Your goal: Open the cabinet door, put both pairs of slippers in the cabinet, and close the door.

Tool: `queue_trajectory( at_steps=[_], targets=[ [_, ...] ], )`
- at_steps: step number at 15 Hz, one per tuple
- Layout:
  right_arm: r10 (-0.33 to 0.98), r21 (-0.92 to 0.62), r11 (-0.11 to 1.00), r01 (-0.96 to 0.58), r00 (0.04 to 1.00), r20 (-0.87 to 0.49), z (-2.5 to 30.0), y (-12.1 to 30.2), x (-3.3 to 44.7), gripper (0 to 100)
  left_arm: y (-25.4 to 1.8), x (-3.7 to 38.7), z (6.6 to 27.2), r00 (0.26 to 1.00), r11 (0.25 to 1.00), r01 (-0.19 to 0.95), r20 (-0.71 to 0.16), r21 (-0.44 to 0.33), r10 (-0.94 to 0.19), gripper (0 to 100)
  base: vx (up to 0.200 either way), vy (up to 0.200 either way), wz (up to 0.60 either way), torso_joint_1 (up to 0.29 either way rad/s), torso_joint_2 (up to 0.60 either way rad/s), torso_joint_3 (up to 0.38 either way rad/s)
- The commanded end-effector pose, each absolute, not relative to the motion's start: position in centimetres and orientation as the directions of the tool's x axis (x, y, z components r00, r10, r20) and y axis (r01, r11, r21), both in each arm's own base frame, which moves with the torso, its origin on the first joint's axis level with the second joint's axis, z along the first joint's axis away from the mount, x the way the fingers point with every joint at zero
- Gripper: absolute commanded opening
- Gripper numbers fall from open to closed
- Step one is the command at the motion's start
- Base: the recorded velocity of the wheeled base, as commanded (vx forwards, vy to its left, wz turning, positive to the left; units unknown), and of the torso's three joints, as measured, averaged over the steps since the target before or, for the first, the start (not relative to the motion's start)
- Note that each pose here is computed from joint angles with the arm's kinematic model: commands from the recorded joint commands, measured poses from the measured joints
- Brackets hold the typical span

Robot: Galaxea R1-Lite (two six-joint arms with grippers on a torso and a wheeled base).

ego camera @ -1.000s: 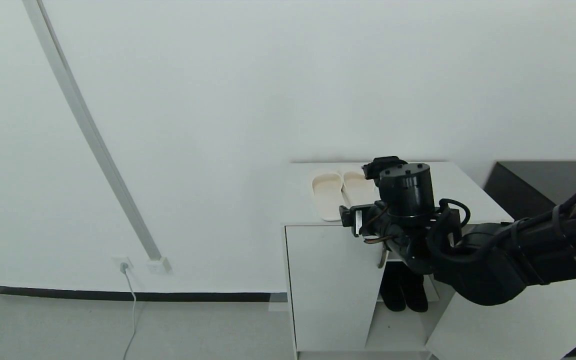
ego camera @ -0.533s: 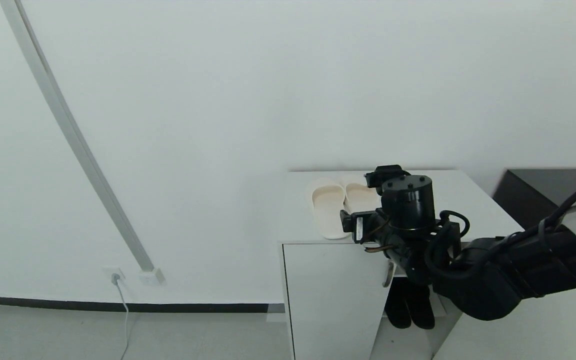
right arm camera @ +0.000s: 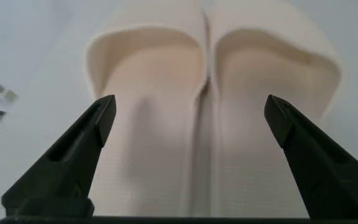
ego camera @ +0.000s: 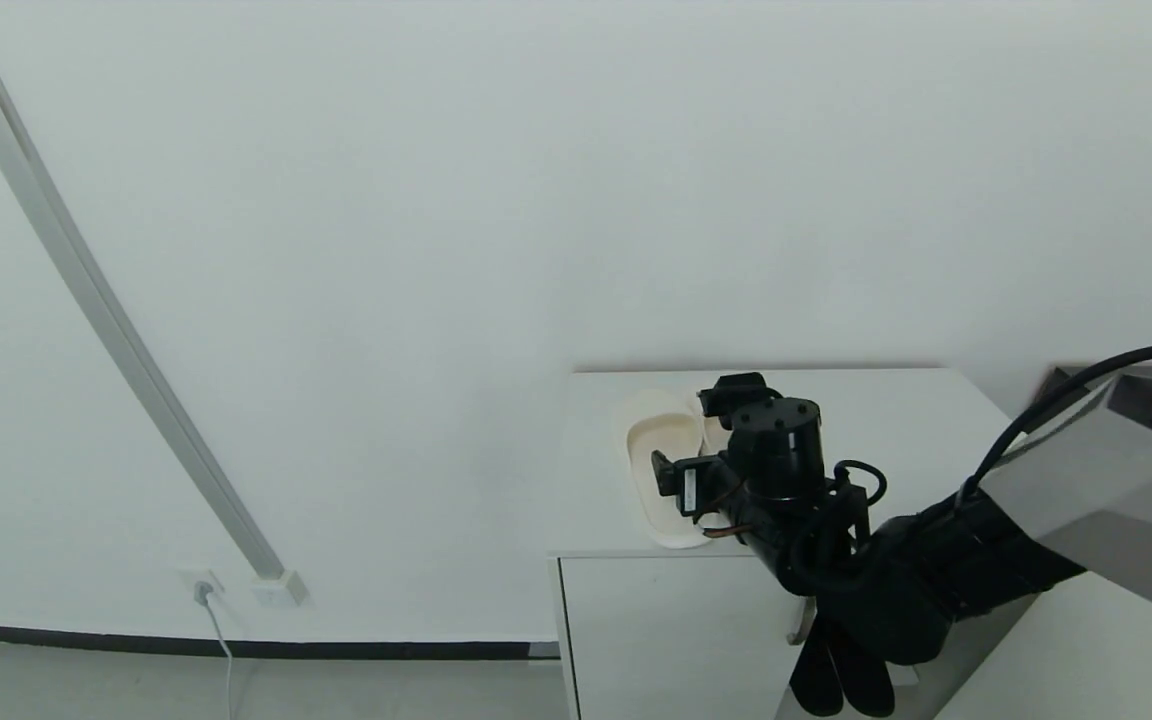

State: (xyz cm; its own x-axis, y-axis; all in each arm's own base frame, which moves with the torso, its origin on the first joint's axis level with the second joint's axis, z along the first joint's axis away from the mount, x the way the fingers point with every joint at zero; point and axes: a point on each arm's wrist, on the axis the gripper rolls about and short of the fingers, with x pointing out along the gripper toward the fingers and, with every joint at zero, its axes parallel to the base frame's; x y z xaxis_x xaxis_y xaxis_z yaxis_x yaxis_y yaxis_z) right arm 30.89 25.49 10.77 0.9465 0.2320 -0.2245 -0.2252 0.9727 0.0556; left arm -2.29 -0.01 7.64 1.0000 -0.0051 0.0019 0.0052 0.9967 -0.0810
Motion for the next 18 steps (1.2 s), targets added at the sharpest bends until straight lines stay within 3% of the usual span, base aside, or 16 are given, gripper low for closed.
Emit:
queue_trajectory(
  at_steps=[1, 14, 15, 18],
  targets=[
    [0.225, 0.043, 0.974, -0.222, 0.94, -0.256, 9.1, 25.5, 31.8, 100, 0.0, -2.3, 7.6, 1.0, 0.997, 0.005, 0.0, -0.081, -0.005, 0, 0.0, 0.0, 0.0, 0.0, 0.0, 0.0],
    [0.199, 0.051, 0.98, -0.193, 0.967, -0.159, 8.1, 26.8, 38.7, 100, 0.0, -2.3, 7.7, 1.0, 0.997, 0.005, 0.002, -0.081, -0.005, 0, 0.0, 0.0, 0.0, 0.0, 0.0, 0.0],
    [0.199, 0.048, 0.98, -0.194, 0.967, -0.159, 8.2, 26.8, 38.7, 0, 0.0, -2.3, 7.7, 1.0, 0.997, 0.005, 0.003, -0.081, -0.005, 0, 0.0, 0.0, 0.0, 0.0, 0.0, 0.0],
    [0.199, 0.048, 0.98, -0.194, 0.967, -0.158, 8.2, 26.8, 38.8, 0, 0.0, -2.3, 7.6, 1.0, 0.997, 0.005, 0.002, -0.081, -0.005, 0, 0.0, 0.0, 0.0, 0.0, 0.0, 0.0]
  ],
)
